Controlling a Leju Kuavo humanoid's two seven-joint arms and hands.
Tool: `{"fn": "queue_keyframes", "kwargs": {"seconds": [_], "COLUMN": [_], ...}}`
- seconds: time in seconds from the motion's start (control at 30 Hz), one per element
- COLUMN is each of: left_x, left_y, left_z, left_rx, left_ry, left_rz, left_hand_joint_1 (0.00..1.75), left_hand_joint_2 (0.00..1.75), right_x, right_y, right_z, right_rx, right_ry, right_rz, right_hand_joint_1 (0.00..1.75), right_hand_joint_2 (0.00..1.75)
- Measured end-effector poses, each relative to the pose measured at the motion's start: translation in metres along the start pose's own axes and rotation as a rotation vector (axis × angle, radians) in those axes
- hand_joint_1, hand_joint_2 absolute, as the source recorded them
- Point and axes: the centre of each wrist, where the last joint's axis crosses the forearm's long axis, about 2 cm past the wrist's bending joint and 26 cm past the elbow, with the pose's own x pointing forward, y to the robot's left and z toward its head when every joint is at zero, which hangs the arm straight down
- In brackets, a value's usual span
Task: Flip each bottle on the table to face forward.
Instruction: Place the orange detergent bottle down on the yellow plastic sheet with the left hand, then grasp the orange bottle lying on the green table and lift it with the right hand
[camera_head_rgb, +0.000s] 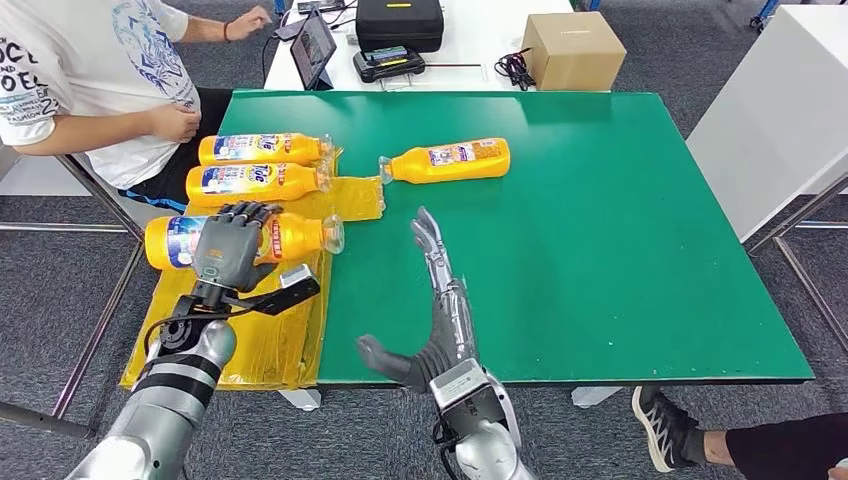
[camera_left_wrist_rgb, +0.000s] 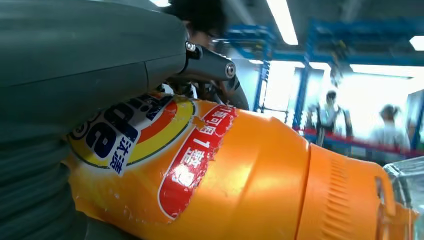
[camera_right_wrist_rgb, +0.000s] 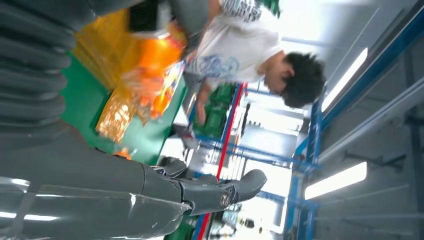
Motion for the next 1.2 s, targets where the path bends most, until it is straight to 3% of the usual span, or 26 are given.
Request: {"fn": "queue_keyframes", "kwargs": {"seconds": [0.23,0.6,1.13,1.2], "left_x": [-0.025,-0.049,-0.057,-0.057], "left_y": [-0.013,-0.024,-0.024,-0.024], "left_z": [0.011,0.030,0.029,0.029], "left_rx": [-0.167,-0.408,-0.469,-0.478], "left_ry": [0.013,0.051,0.087,0.094], "left_rz": [-0.092,-0.007,0.079,0.102], "left_hand_joint_1": [1.75,1.75,1.75,1.54], "left_hand_joint_2": [1.75,1.75,1.75,1.75], "right_x": [-0.001,-0.003,-0.007,-0.007], "right_y": [0.004,0.008,0.011,0.011], "right_z": [0.002,0.005,0.008,0.009], "right_rx": [0.036,0.077,0.104,0.109], "right_ry": [0.002,0.028,0.047,0.050], "right_rz": [-0.029,-0.058,-0.068,-0.071], "right_hand_joint_1": [0.00,0.00,0.00,0.00], "right_hand_joint_2": [1.75,1.75,1.75,1.75]}}
